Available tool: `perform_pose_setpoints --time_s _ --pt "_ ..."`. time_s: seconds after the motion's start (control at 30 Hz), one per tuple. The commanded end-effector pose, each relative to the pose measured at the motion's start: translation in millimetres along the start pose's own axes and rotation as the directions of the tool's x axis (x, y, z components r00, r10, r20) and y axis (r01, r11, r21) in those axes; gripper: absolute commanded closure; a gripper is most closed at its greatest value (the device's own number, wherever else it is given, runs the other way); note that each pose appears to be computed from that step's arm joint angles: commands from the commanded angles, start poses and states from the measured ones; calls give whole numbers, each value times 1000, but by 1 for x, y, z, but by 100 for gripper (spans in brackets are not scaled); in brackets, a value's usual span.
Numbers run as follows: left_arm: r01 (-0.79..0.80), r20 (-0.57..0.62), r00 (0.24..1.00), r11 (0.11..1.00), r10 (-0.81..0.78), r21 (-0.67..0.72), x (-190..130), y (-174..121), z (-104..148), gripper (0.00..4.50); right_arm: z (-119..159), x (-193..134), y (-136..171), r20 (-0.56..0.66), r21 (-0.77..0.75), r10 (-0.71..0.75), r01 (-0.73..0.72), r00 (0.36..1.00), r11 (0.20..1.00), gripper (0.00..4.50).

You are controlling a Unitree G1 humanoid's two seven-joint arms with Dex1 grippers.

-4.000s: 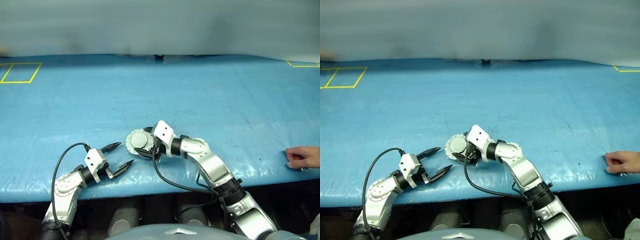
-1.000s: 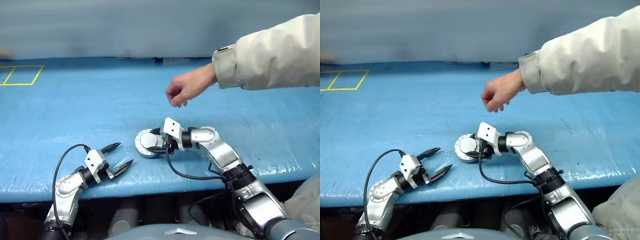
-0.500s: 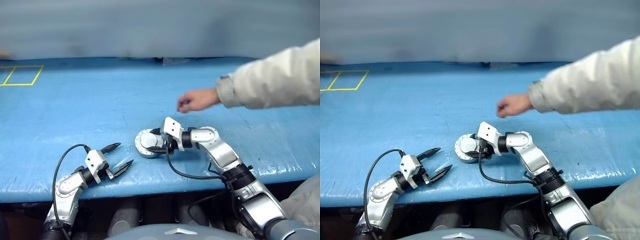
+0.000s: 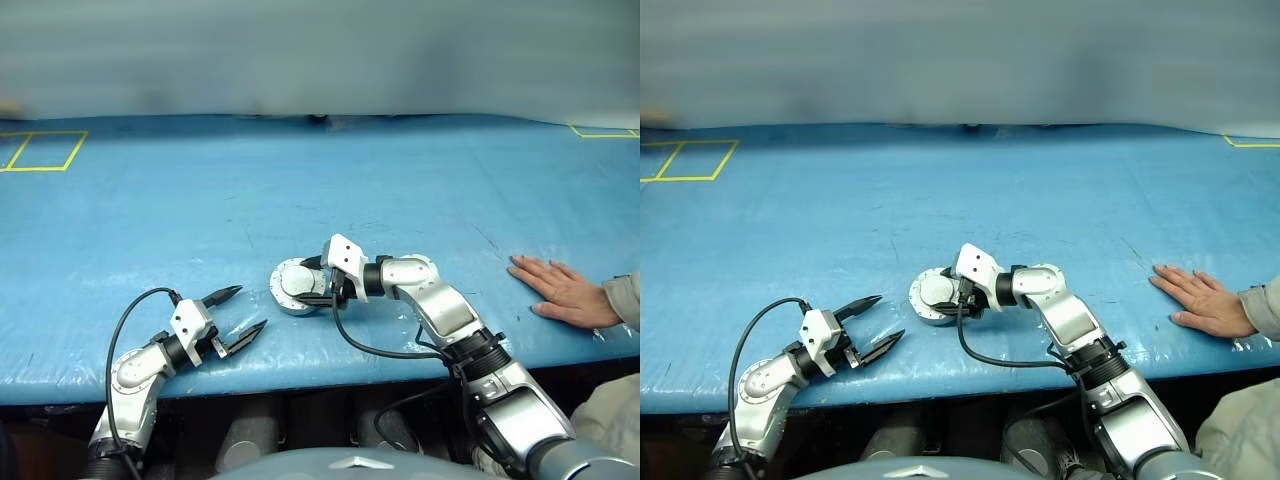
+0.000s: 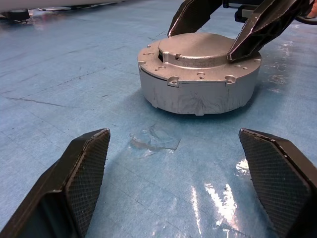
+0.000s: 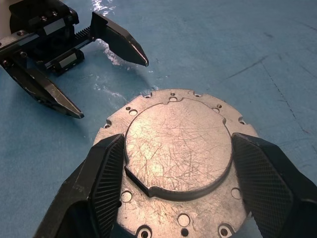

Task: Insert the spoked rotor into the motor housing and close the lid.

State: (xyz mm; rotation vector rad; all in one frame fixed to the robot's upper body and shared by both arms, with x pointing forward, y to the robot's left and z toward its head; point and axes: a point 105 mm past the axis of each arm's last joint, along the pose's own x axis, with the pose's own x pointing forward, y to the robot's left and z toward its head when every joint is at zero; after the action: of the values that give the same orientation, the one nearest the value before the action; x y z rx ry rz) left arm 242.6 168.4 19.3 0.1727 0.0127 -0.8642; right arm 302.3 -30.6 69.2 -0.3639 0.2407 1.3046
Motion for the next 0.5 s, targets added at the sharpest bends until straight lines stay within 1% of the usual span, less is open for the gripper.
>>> perform_pose_setpoints --time_s 0.03,0.4,0.5 --pt "8 -8 1000 1000 -8 -5 0 -3 -3 6 -20 -1 1 -70 46 -18 21 997 999 145" --pt "1 -2 1000 1000 -1 -3 1 -2 -2 6 -21 -1 0 -75 43 -24 27 997 999 145" --pt "-37 45 998 999 38 -30 5 3 5 6 -21 -1 0 -75 39 -27 30 997 999 145"
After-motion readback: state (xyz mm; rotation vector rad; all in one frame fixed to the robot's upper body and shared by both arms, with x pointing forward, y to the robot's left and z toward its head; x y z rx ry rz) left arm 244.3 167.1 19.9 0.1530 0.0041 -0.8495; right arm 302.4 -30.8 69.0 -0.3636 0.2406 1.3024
